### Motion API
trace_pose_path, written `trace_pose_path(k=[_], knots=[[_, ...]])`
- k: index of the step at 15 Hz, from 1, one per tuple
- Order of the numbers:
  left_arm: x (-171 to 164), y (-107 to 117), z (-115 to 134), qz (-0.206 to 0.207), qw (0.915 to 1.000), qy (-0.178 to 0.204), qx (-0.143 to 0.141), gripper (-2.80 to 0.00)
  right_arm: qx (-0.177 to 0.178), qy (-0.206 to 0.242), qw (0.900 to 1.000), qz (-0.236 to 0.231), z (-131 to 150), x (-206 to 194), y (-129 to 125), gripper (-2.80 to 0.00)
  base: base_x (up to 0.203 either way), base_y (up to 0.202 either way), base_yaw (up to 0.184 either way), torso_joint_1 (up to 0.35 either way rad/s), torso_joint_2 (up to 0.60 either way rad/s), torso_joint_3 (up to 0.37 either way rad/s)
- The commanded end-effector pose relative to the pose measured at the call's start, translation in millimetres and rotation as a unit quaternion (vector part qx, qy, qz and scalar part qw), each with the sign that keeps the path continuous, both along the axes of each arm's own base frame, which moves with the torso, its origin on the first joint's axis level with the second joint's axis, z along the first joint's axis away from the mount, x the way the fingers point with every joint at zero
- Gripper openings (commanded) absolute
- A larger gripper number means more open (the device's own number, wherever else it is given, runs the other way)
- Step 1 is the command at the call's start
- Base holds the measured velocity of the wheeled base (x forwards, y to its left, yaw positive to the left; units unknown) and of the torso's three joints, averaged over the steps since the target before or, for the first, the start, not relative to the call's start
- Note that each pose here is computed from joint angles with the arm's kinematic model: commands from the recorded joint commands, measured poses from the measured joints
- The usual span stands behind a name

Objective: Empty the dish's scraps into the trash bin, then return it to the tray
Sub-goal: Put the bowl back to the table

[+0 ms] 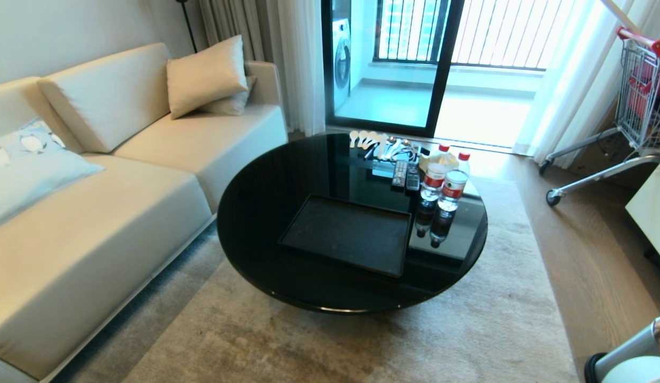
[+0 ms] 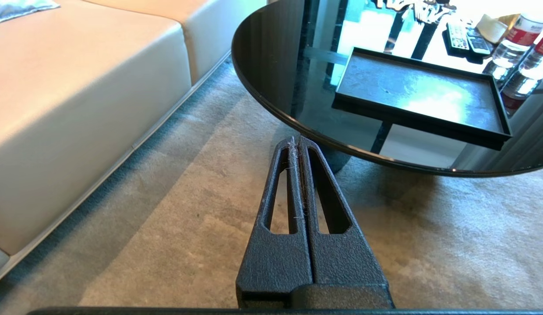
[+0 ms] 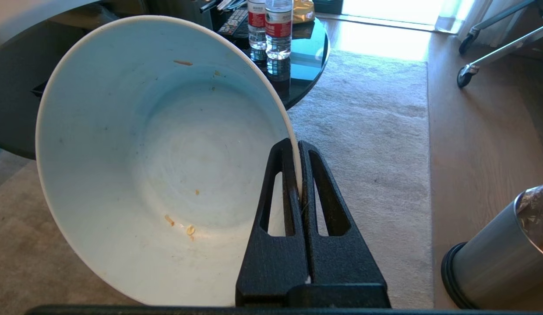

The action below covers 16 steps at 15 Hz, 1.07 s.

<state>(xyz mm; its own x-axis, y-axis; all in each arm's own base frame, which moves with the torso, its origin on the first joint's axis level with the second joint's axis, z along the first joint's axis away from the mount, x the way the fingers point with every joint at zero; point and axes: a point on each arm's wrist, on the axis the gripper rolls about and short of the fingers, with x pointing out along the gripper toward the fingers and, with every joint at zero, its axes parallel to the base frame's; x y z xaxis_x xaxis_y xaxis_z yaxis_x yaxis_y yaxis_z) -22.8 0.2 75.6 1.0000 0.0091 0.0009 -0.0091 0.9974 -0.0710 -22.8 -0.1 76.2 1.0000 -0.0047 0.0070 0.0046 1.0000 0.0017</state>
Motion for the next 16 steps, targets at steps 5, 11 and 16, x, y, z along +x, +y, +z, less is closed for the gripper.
trace_pose_path(k=[5, 11, 16], knots=[[0.0, 0.0, 0.0, 0.000, 1.0000, 0.000, -0.001, -2.80, 0.000, 0.000, 1.000, 0.000, 0.1, 0.0, 0.0, -2.80, 0.138, 0.000, 0.000, 0.002, 0.00, 0.003], [0.0, 0.0, 0.0, 0.000, 1.0000, 0.000, -0.001, -2.80, 0.000, 0.000, 1.000, 0.000, 0.1, 0.1, 0.0, -2.80, 0.144, 0.000, 0.001, 0.004, 0.00, 0.002], [0.0, 0.0, 0.0, 0.000, 1.0000, 0.000, -0.001, -2.80, 0.000, 0.000, 1.000, 0.000, 0.1, 0.1, 0.0, -2.80, 0.000, 0.000, 0.000, 0.000, 0.00, 0.000]])
